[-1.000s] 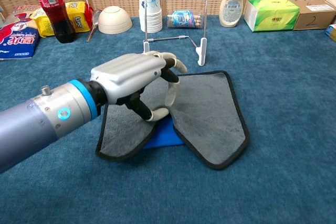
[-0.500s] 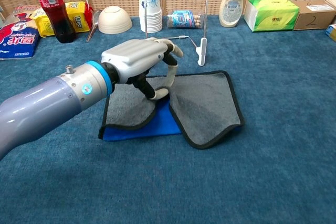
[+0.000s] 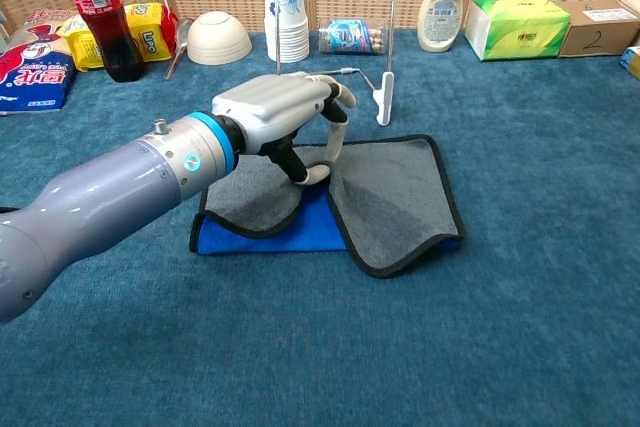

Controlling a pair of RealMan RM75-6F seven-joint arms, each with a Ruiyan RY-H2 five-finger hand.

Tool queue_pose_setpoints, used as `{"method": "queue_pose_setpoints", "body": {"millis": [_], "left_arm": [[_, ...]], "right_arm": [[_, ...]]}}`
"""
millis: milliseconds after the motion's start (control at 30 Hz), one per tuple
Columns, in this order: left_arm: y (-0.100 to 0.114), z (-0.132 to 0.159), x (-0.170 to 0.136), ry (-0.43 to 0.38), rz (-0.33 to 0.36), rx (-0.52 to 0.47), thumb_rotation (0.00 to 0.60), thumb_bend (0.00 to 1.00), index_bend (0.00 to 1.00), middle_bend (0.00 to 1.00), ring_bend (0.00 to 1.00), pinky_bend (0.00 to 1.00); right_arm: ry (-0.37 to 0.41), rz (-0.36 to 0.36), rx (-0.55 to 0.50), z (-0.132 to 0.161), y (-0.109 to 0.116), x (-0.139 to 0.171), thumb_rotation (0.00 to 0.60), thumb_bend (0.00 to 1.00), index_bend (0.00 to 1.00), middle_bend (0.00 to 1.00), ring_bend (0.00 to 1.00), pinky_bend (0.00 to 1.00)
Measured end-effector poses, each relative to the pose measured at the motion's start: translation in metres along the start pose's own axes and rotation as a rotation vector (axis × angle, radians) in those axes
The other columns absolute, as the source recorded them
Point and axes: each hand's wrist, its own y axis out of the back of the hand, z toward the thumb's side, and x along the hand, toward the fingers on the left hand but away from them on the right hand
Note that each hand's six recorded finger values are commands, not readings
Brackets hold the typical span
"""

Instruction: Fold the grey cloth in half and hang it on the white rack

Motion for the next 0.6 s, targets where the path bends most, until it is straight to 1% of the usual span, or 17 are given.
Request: {"method": "queue_pose_setpoints", "body": {"millis": [367,467,600], "left_arm": [[-0.002,-0.002,0.013,0.010,0.007,0.022,0.600,0.35,0.53,0.14,0.00,0.00],[-0.002,-0.003,0.015,0.013,0.010,0.019,0.600,0.33,0.50,0.13,0.00,0.00],[-0.003,-0.003,0.016,0.015,0.010,0.015,0.600,0.26,0.42,0.11,0.00,0.00]], "right_arm": [[-0.006,-0.003,0.003,-0.001,0.002,0.001,0.600,0.32,0.04,0.03,0.00,0.00],[-0.007,-0.005,0.004,-0.001,0.002,0.001,0.600,0.32,0.04,0.03,0.00,0.00],[-0.007,-0.007,0.003,-0.001,0.003,0.001,0.600,0.32,0.04,0.03,0.00,0.00]]}}
